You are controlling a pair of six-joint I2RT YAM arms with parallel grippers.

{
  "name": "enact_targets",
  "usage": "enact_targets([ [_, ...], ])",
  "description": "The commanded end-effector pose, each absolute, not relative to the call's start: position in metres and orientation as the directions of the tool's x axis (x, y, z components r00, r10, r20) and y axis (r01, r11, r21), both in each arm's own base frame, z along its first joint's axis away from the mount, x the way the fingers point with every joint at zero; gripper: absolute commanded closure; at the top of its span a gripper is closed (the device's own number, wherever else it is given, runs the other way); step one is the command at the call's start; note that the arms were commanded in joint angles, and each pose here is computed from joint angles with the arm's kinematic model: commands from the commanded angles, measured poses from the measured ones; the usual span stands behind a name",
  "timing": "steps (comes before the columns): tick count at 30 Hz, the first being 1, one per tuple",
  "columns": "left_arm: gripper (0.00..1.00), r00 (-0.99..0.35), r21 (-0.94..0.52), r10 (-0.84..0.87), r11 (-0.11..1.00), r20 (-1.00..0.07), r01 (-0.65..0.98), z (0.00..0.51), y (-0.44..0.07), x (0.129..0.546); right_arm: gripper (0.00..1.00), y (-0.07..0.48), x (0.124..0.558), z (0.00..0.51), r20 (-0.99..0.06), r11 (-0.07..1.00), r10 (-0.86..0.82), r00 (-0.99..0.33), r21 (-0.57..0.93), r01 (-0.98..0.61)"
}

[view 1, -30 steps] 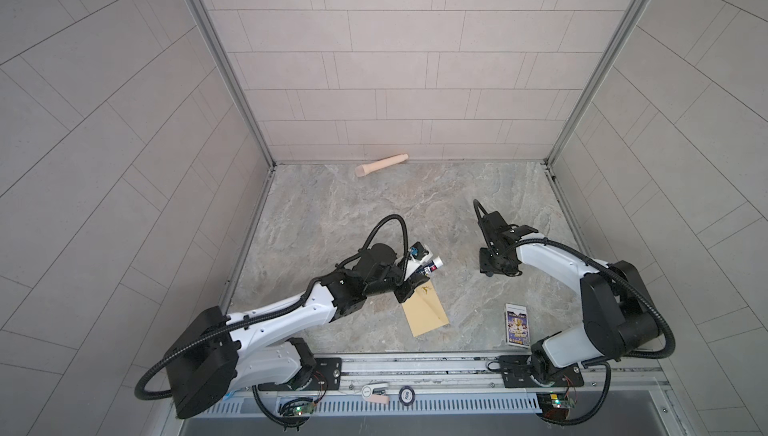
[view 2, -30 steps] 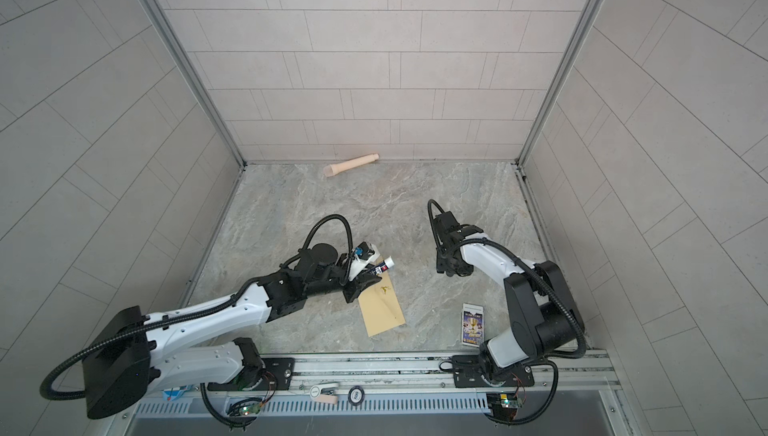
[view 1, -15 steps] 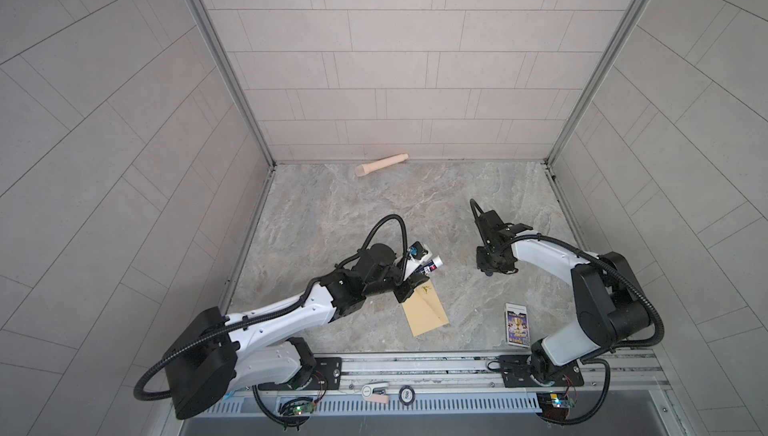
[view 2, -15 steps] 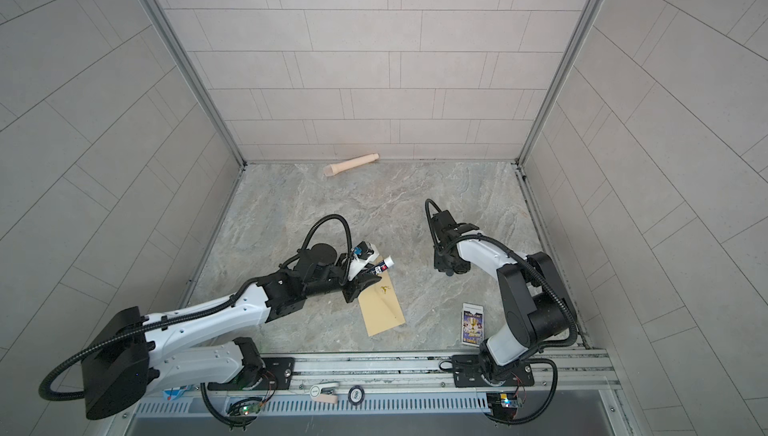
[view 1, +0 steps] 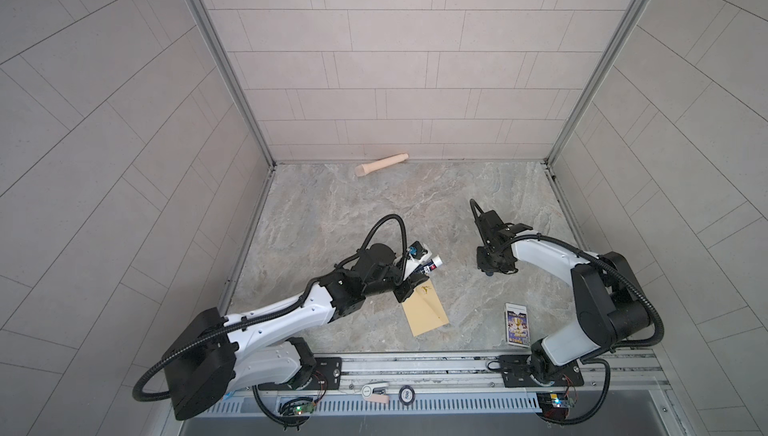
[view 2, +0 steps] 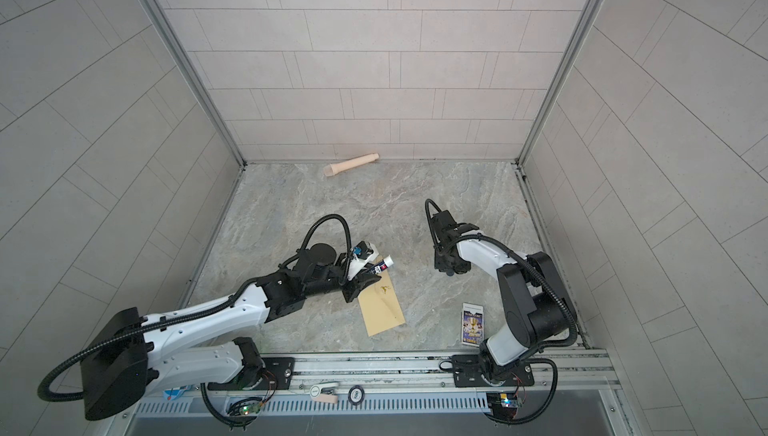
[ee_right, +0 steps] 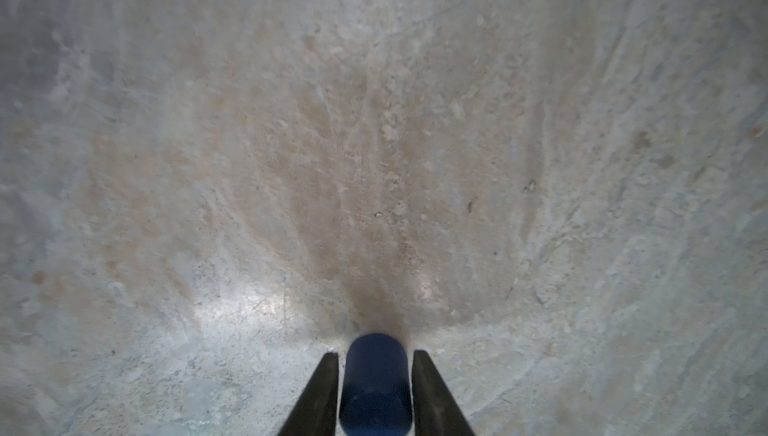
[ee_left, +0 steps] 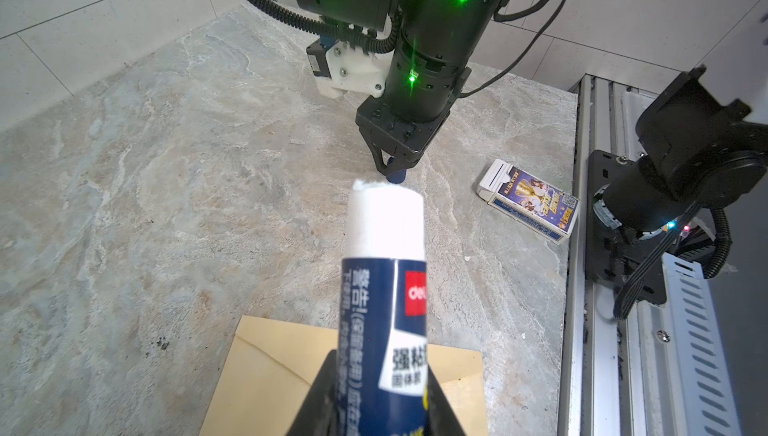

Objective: Place the letter into the envelope and seal it
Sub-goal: 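Move the right gripper to the blue cap and grasp it, then bring the blue cap to the glue stick and press it on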

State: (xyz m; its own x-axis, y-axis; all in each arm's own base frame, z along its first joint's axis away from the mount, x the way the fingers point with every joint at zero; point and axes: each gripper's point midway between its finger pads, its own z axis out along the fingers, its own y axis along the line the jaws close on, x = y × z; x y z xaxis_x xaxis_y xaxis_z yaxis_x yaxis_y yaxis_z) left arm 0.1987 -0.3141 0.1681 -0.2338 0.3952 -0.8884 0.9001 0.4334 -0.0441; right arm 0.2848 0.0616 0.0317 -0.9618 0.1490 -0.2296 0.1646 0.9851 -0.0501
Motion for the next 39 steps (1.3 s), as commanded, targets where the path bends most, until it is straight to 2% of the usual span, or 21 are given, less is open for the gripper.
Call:
enact_targets([
  [1, 1.00, -0.218, -0.039, 0.371, 0.435, -0.903, 0.899, 0.178, -0.314, 0.199, 0.66, 0.053, 0.275, 0.025, -0.195, 0.981, 0.149, -0.969, -0.092, 0.170],
  [9, 1.00, -0.221, -0.041, 0.370, 0.436, -0.902, 0.899, 0.178, -0.314, 0.199, 0.74, 0.052, 0.275, 0.028, -0.203, 0.980, 0.151, -0.968, -0.095, 0.173],
  [14, 1.00, -0.222, -0.042, 0.370, 0.436, -0.902, 0.899, 0.177, -0.314, 0.199, 0.77, 0.052, 0.273, 0.048, -0.218, 0.986, 0.134, -0.967, -0.069, 0.152],
  [17, 1.00, -0.219, -0.050, 0.364, 0.421, -0.905, 0.906, 0.178, -0.317, 0.197, 0.79, 0.067, 0.267, 0.086, -0.259, 0.997, 0.076, -0.963, 0.030, 0.071],
  [20, 1.00, -0.222, -0.077, 0.333, 0.397, -0.916, 0.914, 0.187, -0.325, 0.196, 0.85, 0.089, 0.255, 0.140, -0.351, 0.981, 0.036, -0.936, 0.190, -0.034],
  [23, 1.00, -0.225, -0.113, 0.289, 0.358, -0.930, 0.927, 0.201, -0.336, 0.194, 0.89, 0.131, 0.243, 0.194, -0.472, 0.878, 0.032, -0.881, 0.434, -0.201],
  [25, 1.00, -0.217, -0.122, 0.264, 0.333, -0.940, 0.935, 0.212, -0.343, 0.194, 0.93, 0.150, 0.238, 0.229, -0.555, 0.798, 0.062, -0.830, 0.527, -0.293],
  [28, 1.00, -0.207, -0.141, 0.203, 0.298, -0.957, 0.944, 0.234, -0.352, 0.194, 0.96, 0.169, 0.226, 0.271, -0.604, 0.685, 0.075, -0.793, 0.610, -0.399],
  [32, 1.00, -0.196, -0.147, 0.180, 0.256, -0.964, 0.956, 0.250, -0.357, 0.192, 1.00, 0.178, 0.209, 0.303, -0.631, 0.602, 0.051, -0.774, 0.638, -0.480],
  [39, 1.00, -0.173, -0.137, 0.153, 0.222, -0.973, 0.965, 0.260, -0.356, 0.189, 1.00, 0.182, 0.202, 0.313, -0.639, 0.562, 0.053, -0.768, 0.654, -0.506],
])
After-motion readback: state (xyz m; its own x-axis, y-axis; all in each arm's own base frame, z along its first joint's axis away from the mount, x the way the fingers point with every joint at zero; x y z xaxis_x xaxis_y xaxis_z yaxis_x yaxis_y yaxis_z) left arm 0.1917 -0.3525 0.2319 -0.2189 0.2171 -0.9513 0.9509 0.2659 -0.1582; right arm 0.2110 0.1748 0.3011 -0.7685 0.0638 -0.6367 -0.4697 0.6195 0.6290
